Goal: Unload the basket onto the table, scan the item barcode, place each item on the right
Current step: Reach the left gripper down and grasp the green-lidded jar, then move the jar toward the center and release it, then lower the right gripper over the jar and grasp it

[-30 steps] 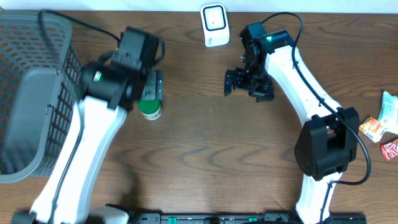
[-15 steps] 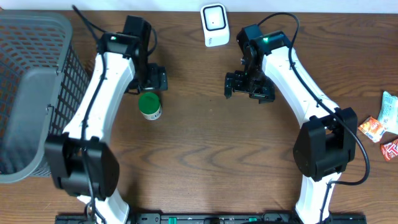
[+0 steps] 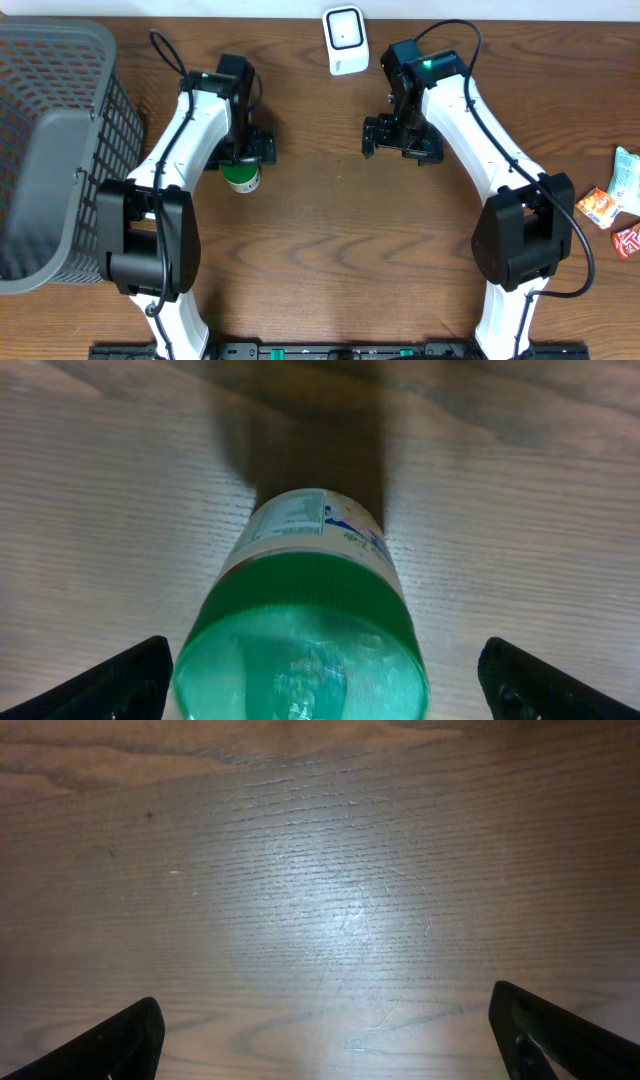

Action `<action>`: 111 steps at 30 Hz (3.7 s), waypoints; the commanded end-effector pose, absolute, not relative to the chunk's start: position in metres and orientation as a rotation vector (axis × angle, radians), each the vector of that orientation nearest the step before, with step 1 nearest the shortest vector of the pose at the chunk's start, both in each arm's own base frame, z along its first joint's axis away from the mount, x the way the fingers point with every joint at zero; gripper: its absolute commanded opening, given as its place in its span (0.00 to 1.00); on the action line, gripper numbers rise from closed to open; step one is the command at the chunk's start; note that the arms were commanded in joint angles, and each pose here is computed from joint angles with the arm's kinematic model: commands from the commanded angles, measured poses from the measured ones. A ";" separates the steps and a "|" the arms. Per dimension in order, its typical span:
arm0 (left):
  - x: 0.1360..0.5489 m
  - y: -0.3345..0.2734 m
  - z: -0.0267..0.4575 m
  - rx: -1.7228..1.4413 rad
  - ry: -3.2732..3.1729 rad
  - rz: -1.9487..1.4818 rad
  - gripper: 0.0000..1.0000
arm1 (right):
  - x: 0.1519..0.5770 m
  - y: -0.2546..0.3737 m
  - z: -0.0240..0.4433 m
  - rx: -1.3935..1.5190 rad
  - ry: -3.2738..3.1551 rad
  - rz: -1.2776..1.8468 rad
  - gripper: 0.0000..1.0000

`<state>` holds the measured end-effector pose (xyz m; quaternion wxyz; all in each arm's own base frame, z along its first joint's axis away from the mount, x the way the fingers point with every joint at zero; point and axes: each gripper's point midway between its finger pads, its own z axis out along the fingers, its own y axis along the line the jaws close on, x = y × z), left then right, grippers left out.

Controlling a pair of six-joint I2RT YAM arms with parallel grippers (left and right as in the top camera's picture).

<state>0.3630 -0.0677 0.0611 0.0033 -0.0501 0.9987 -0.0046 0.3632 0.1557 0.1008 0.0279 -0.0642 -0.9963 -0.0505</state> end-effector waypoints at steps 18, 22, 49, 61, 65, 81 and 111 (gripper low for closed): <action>0.342 -0.052 0.028 -0.298 3.186 0.001 0.68 | 0.367 0.155 0.103 -0.212 -3.090 -0.145 0.99; 0.338 -0.052 0.029 -0.300 3.202 0.007 0.67 | 0.369 0.151 0.104 -0.194 -3.095 -0.149 0.99; 0.326 -0.207 0.039 -0.042 3.078 -0.222 0.67 | 0.387 0.020 0.183 -0.533 -3.086 -0.162 0.99; 0.323 -0.254 0.051 0.080 2.990 -0.272 0.81 | 0.385 0.021 0.183 -0.531 -3.078 -0.160 0.99; 0.328 -0.255 0.067 0.097 2.946 -0.304 0.98 | 0.385 0.021 0.183 -0.531 -3.078 -0.159 0.99; 0.316 -0.160 0.260 0.025 2.429 -0.076 0.98 | 0.388 0.092 0.186 -0.359 -3.084 -0.391 0.99; 0.207 -0.014 0.395 -0.345 1.912 -0.057 0.98 | 0.327 0.247 0.062 -0.380 -2.972 -0.027 0.99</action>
